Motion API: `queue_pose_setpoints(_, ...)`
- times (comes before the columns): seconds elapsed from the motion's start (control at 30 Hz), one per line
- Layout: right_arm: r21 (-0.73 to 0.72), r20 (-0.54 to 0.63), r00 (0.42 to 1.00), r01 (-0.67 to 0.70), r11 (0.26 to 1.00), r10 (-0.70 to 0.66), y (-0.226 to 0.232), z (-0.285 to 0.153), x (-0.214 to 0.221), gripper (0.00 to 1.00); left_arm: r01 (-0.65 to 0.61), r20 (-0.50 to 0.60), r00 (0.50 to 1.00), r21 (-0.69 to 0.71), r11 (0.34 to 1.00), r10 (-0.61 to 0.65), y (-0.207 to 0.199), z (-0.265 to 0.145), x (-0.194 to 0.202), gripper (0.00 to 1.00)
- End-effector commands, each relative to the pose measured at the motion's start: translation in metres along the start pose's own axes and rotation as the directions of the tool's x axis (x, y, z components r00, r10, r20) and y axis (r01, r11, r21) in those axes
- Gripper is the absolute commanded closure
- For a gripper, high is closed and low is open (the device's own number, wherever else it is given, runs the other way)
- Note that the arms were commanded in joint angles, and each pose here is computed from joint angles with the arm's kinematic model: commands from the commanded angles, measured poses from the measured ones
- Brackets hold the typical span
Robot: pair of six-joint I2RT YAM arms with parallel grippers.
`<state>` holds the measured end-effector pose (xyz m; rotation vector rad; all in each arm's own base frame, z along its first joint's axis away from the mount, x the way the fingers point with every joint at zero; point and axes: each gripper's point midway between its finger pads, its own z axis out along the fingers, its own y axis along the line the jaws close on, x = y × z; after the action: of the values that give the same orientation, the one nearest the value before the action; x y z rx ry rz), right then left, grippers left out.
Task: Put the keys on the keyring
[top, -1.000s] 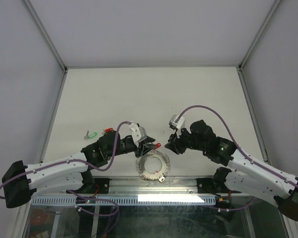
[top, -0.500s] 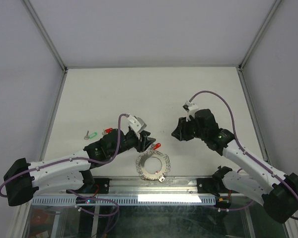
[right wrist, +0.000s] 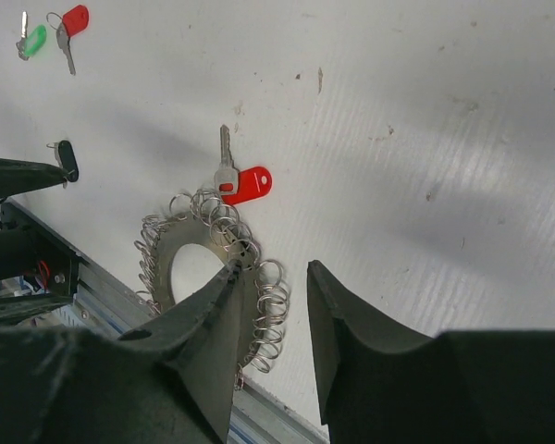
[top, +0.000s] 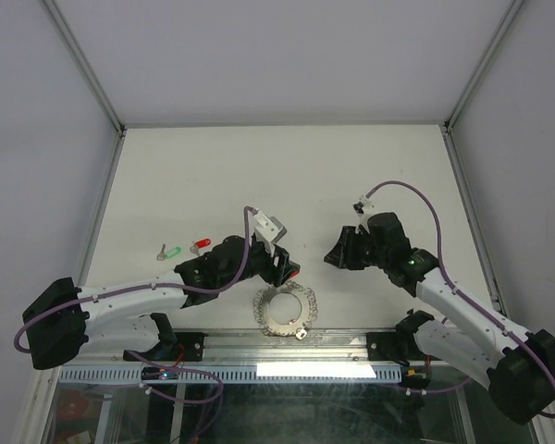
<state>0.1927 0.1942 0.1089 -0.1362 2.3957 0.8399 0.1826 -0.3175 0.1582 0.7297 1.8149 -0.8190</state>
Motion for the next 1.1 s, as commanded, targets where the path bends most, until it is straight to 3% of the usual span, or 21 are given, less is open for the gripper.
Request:
queue_pose_setpoints(0.0, -0.010, 0.041, 0.998, -0.044, 0.999, 0.045, 0.003, -0.001, -0.007, 0.64, 0.066, 0.049, 0.996, 0.093, 0.993, -0.071, -0.021, 0.013, -0.023, 0.39)
queue_pose_setpoints(0.47, 0.120, 0.017, 0.994, -0.110, 0.987, 0.109, -0.020, -0.002, 0.004, 0.65, 0.092, -0.199, 0.978, 0.169, 0.981, -0.057, -0.043, 0.035, 0.035, 0.43)
queue_pose_setpoints(0.67, 0.082, -0.001, 0.988, -0.152, 0.985, 0.153, -0.014, 0.003, 0.005, 0.65, 0.142, -0.246, 0.965, 0.211, 0.967, -0.088, -0.055, 0.038, 0.042, 0.44)
queue_pose_setpoints(1.07, 0.062, -0.012, 0.986, -0.167, 0.984, 0.168, -0.012, 0.005, 0.006, 0.65, 0.131, -0.397, 0.916, 0.171, 0.977, -0.053, -0.064, 0.053, 0.075, 0.58)
